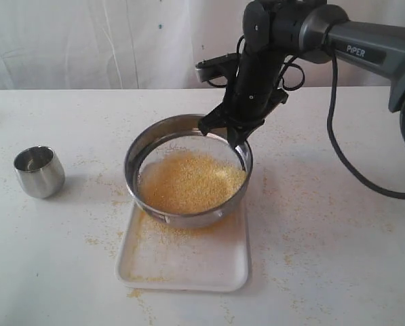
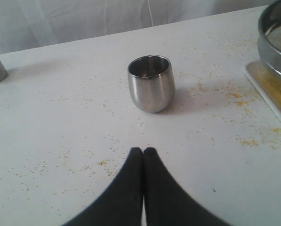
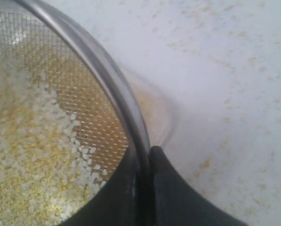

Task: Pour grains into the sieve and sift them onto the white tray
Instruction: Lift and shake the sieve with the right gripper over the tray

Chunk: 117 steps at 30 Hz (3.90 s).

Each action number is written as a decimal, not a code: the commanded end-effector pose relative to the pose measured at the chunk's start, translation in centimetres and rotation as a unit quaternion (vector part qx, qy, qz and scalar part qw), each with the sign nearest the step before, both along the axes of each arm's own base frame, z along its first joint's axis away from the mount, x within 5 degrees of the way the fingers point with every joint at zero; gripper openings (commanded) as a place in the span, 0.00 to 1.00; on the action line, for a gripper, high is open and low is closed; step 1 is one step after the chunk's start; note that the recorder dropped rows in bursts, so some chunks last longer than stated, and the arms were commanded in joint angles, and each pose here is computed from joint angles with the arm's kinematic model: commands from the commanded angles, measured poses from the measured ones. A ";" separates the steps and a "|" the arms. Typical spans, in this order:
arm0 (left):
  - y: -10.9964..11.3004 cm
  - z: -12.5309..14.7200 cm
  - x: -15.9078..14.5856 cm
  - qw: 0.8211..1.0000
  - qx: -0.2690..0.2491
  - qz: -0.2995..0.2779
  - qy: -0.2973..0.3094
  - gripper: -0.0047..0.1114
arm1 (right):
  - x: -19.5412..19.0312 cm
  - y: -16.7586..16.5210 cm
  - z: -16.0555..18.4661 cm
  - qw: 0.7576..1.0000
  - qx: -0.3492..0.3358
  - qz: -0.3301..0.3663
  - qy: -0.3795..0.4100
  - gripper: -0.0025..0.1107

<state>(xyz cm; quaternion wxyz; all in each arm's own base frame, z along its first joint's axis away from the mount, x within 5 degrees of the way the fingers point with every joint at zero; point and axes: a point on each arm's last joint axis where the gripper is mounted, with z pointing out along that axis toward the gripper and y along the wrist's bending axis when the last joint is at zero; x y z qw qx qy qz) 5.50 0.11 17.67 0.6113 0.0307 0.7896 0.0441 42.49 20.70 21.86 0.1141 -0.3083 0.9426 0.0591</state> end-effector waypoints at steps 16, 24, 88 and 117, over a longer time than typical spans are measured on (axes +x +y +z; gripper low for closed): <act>0.0 -0.1 0.0 1.000 -0.003 0.002 0.000 0.04 | -0.3 0.6 1.2 1.000 0.004 -0.007 -0.021 0.02; 0.0 -0.1 0.0 1.000 -0.003 0.002 0.000 0.04 | -0.9 0.8 0.8 0.997 0.062 0.039 0.035 0.02; 0.0 -0.1 0.0 1.000 -0.003 0.002 0.000 0.04 | 1.1 -2.5 1.8 0.990 0.054 -0.128 -0.011 0.02; 0.0 -0.1 0.0 1.000 -0.003 0.002 0.000 0.04 | -0.7 -2.1 1.4 0.997 0.068 0.017 0.043 0.02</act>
